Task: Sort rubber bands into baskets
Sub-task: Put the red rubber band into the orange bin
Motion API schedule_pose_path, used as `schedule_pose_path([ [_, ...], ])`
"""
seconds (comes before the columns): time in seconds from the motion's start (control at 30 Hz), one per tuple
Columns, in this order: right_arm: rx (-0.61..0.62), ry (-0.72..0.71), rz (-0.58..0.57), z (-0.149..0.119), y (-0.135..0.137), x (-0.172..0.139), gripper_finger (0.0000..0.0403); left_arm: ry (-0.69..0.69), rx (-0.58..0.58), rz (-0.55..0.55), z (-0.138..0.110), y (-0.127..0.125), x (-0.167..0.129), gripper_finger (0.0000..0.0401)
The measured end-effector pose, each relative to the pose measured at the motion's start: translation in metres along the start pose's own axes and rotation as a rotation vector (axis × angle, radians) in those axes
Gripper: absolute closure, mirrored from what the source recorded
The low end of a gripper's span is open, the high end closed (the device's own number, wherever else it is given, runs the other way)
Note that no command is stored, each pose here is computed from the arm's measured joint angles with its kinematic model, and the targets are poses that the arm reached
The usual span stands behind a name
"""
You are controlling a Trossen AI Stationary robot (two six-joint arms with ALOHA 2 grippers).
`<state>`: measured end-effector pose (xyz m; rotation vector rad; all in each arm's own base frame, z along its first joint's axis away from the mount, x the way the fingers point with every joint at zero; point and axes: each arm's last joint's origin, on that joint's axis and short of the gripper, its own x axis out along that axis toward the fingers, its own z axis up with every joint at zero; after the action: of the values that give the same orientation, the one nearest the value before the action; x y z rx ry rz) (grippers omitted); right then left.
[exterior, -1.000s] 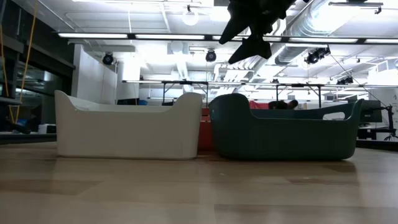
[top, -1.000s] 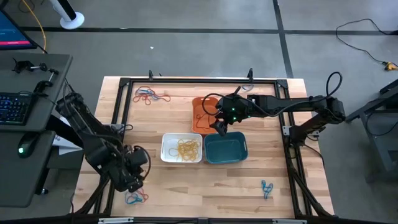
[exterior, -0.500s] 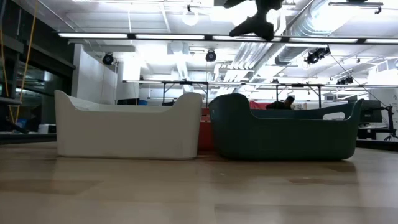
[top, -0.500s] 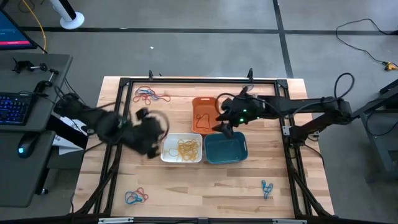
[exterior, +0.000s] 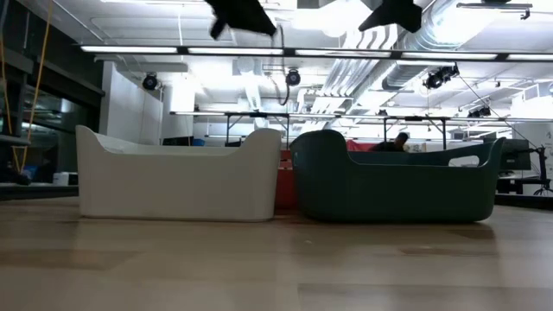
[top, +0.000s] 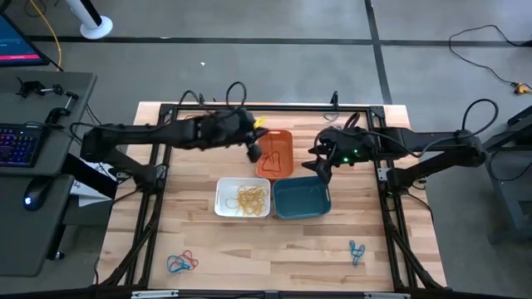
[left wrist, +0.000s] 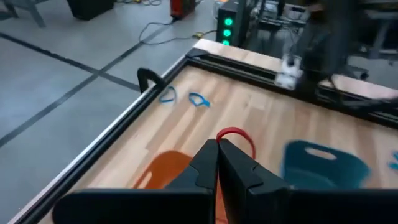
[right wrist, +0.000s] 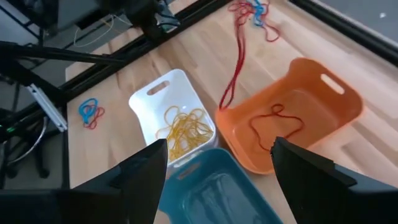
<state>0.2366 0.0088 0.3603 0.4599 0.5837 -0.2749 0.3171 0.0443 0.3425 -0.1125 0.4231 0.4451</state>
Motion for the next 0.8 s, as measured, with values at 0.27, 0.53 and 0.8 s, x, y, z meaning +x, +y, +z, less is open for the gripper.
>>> schedule_pose_path([
  [0.27,-0.015,-0.015,-0.062,-0.003,0.001,0.000,0.0128,0.153,-0.003,0.048,-0.040,0.006,0.077,0.0401],
  [0.53,-0.010,-0.017,-0.065,-0.003,0.001,0.000,0.0128,0.221,0.010,0.054,-0.063,-0.001,0.103,0.0400],
  [0.8,0.027,-0.029,-0.082,-0.002,0.000,0.000,0.0128,0.226,-0.006,0.034,-0.062,0.002,0.103,0.0388],
])
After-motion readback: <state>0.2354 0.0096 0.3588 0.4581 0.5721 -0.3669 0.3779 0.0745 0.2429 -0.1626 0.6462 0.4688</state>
